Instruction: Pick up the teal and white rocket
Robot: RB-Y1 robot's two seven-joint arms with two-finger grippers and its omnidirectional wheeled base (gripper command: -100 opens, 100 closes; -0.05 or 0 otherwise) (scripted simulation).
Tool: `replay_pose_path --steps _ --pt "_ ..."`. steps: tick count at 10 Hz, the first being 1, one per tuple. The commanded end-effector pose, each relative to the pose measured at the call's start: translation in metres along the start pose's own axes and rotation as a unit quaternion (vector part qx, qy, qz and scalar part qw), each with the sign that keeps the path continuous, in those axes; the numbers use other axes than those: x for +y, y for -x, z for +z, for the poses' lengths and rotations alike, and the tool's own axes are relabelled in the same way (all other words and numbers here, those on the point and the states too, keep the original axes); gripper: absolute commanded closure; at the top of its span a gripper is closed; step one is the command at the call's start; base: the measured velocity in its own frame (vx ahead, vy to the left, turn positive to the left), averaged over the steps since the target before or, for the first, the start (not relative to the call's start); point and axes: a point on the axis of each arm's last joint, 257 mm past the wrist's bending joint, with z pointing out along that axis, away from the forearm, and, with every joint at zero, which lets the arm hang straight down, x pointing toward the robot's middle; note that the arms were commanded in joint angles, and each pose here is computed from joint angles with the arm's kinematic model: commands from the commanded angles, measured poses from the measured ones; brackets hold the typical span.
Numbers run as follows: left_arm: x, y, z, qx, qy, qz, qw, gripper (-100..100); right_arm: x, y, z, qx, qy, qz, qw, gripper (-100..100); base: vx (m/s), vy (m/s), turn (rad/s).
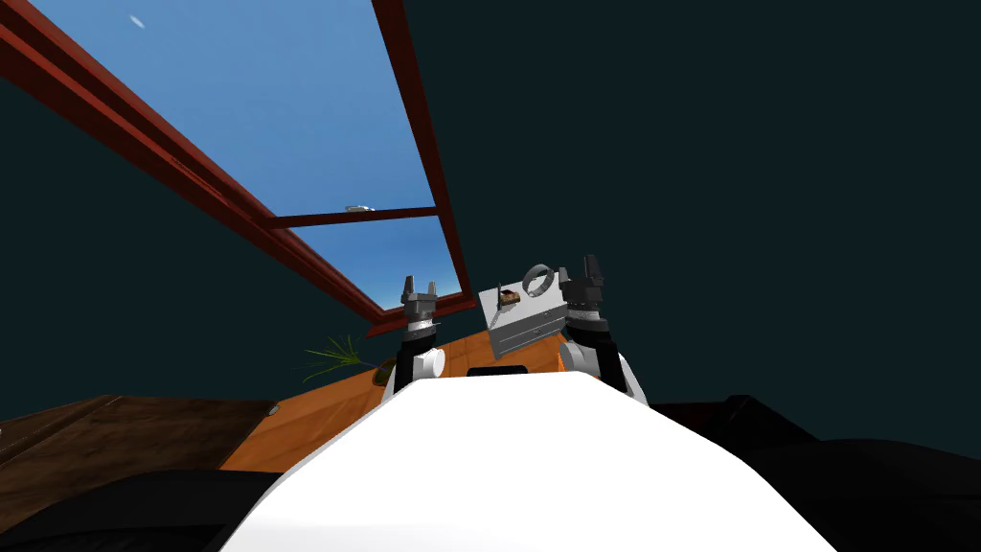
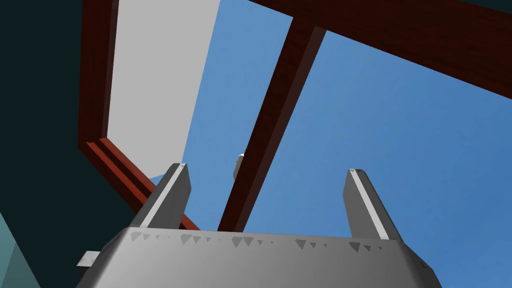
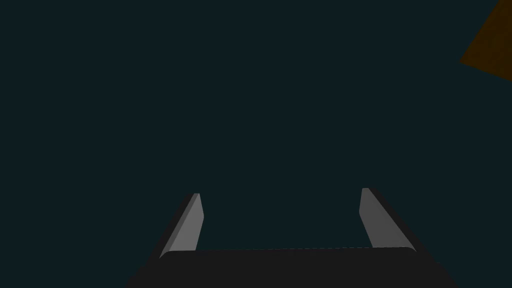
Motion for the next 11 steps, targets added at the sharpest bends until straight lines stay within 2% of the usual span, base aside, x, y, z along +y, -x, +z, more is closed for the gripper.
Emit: replay_pose_path --steps 1,4,7,9,11 --pt "0.000 0.000 0.000 0.000 0.000 0.000 1.0000 0 -0.008 -0.005 -0.001 0.016 -0.007 0.010 0.9998 -100 0.000 -0.007 0.049" --pt "0.000 0.000 0.000 0.000 0.000 0.000 1.0000 0 -0.025 -0.011 -0.003 0.031 -0.022 0.044 0.9983 -100 0.005 -0.019 0.071" --pt "0.000 0.000 0.000 0.000 0.000 0.000 1.0000 0 -0.048 -0.017 -0.006 0.034 -0.040 0.100 0.9936 -100 0.007 -0.024 0.096" --pt "0.000 0.000 0.000 0.000 0.000 0.000 1.0000 0 -0.065 -0.021 -0.009 0.032 -0.053 0.145 0.9874 -100 0.002 -0.029 0.112" --pt "0.000 0.000 0.000 0.000 0.000 0.000 1.0000 0 -0.083 -0.025 -0.012 0.027 -0.067 0.195 0.9782 -100 0.006 -0.034 0.145"
